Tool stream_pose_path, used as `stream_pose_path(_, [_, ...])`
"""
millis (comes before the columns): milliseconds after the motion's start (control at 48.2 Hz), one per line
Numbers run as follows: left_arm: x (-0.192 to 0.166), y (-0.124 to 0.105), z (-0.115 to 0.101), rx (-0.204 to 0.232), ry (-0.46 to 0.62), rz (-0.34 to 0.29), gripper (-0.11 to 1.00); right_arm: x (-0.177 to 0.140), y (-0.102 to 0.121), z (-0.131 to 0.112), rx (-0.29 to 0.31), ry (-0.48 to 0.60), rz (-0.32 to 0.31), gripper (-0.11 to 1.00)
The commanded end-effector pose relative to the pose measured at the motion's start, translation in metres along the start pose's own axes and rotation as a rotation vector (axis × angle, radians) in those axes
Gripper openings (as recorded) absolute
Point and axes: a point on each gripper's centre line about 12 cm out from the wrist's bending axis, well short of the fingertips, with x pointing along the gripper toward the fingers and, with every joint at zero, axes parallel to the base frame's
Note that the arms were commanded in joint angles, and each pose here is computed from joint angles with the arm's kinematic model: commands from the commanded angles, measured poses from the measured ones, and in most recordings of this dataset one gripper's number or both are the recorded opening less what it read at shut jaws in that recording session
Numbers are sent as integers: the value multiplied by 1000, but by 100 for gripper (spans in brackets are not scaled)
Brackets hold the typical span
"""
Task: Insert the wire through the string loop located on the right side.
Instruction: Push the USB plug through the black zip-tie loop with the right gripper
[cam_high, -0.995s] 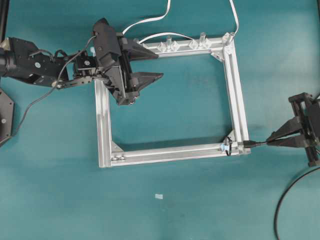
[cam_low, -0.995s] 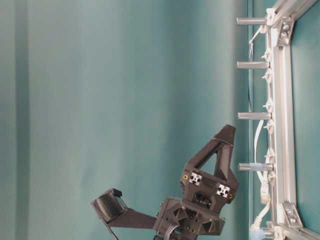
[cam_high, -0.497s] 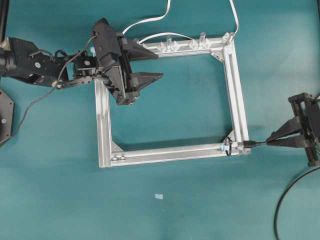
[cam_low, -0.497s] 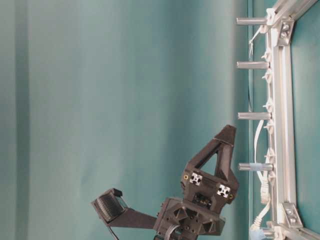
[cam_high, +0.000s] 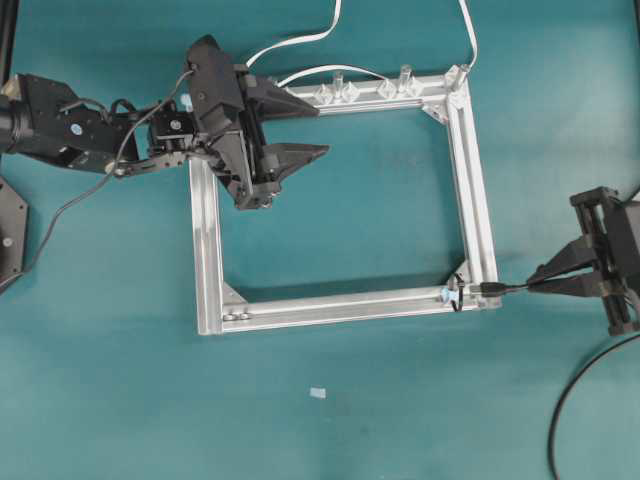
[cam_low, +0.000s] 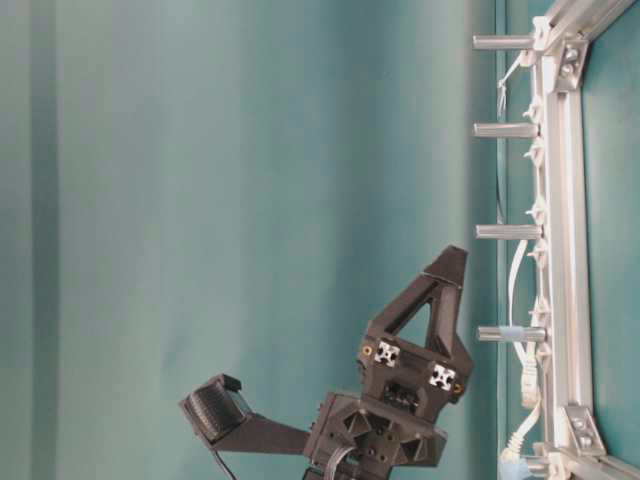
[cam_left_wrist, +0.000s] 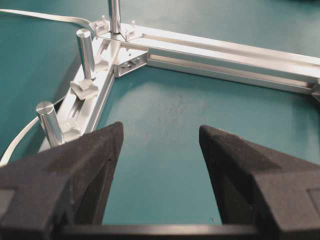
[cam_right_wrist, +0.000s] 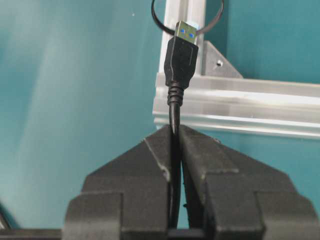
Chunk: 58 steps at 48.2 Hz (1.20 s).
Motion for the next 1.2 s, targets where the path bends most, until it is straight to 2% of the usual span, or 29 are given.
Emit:
stream_pose_path(0, [0,-2,15,-10,-43,-6,65,3,2,12,-8,-24,1,7])
stream_pose_path(1181, [-1,-2,12,-8,-37,-4,65,47,6,41,-26,3,-42,7])
